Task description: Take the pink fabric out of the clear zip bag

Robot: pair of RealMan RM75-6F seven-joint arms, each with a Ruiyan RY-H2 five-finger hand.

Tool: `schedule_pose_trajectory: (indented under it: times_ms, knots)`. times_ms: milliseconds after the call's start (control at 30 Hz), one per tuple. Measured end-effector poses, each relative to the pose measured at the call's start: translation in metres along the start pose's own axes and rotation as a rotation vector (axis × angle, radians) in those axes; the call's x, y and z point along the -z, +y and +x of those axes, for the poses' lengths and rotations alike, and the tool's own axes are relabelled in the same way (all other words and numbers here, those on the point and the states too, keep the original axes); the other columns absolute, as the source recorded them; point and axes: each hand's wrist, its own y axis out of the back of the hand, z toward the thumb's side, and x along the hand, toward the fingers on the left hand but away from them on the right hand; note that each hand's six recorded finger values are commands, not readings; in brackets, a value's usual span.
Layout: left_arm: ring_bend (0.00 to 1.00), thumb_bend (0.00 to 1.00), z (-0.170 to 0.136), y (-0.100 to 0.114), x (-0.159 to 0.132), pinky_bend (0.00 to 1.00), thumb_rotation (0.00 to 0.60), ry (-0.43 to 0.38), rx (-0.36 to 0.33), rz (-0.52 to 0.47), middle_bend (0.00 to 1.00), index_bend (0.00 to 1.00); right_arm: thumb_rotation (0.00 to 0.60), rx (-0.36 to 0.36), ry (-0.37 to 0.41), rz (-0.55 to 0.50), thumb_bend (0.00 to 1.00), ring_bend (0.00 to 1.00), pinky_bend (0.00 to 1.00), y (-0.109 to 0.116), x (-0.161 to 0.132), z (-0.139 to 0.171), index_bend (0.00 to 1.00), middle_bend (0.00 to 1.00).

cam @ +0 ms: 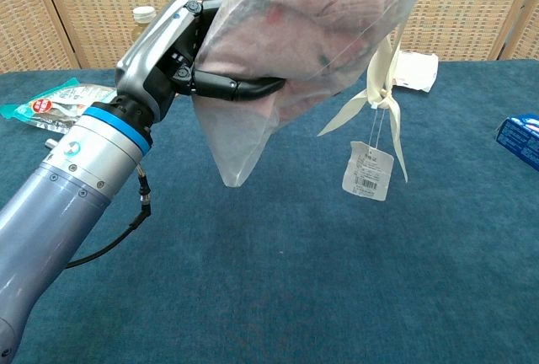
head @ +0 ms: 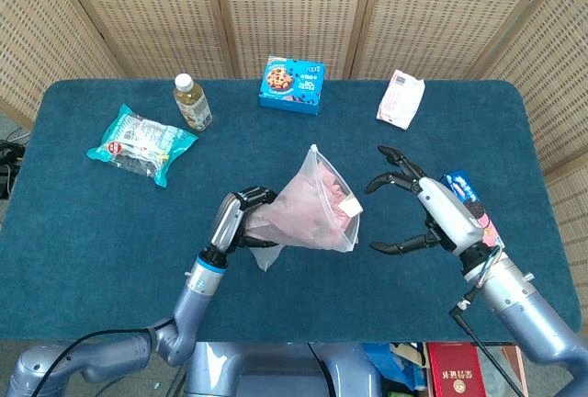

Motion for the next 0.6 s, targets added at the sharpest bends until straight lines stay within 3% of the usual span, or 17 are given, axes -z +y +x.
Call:
schedule_pose_trajectory:
  times_ms: [367,600]
  knots:
    - [0.47,0.22,0.005,0.004,-0.005,0.47,0.600,-0.022,0.008,0.035,0.55,0.64,0.600,0.003,-0.029,0.017,0.00,0.00,0.00,-0.004,-0.002,-0.026,0.35,0.00]
    - [0.47,0.22,0.008,-0.001,-0.009,0.47,0.600,-0.023,0.014,0.044,0.55,0.64,0.600,-0.055,-0.006,0.036,0.00,0.00,0.00,-0.022,-0.024,-0.041,0.35,0.00]
